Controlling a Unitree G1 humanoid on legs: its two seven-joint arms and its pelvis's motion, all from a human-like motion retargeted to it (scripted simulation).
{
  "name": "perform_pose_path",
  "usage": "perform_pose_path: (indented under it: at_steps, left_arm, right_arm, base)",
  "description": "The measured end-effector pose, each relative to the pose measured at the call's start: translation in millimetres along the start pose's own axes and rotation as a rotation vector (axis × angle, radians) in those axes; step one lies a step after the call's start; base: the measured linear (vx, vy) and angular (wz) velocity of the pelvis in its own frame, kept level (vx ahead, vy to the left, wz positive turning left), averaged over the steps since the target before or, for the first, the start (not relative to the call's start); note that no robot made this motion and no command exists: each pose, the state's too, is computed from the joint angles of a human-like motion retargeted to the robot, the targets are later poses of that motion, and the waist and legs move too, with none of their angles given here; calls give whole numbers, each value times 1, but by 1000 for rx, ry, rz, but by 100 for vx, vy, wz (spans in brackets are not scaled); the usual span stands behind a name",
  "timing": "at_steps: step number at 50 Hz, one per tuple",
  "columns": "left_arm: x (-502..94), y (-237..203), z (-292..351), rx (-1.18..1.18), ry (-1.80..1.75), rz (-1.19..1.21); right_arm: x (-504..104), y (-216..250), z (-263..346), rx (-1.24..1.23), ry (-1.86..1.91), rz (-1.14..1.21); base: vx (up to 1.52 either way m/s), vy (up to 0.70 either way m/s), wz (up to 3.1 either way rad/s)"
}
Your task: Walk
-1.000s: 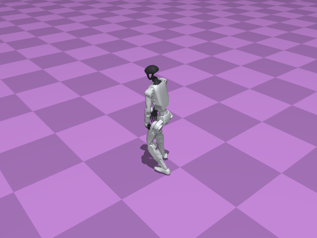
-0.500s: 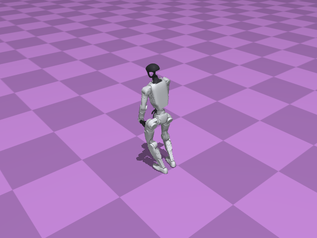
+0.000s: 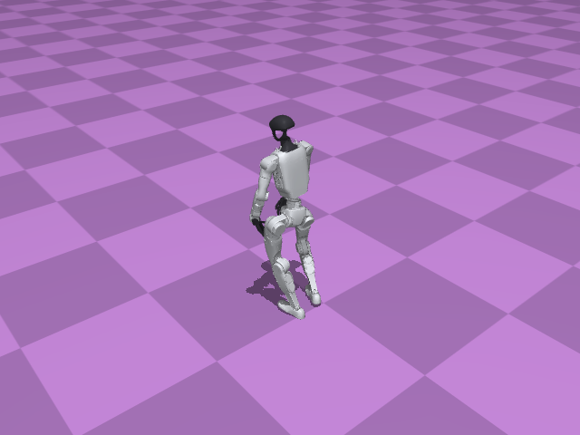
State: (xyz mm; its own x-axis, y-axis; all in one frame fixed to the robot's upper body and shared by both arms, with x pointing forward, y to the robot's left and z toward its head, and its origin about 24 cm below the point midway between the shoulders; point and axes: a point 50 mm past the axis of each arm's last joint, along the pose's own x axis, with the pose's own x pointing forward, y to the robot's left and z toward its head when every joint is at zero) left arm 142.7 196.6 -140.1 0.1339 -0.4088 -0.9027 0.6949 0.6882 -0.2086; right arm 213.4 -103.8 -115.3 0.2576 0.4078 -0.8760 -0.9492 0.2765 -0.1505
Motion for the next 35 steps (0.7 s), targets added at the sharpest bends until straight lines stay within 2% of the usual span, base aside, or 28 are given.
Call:
perform_pose_path:
  at_steps: [13, 22, 28, 35]
  left_arm:
    - [-20, 24, -11, 11, 2, 96]
    - [-39, 37, 17, -35, -251, 189]
    - [-64, 34, 43, -46, -496, 199]
    - [-104, 15, 81, -1, -781, 110]
  right_arm:
    - [-4, -18, 33, -182, -72, -10]
    - [-18, -39, 68, -157, -260, -123]
    - [-52, -64, 105, -157, -492, -273]
    - [-124, -85, 142, -190, -819, -461]
  base:
    - [5, -13, 21]
    - [8, -19, 13]
    - [7, -16, -15]
    - [12, -8, 2]
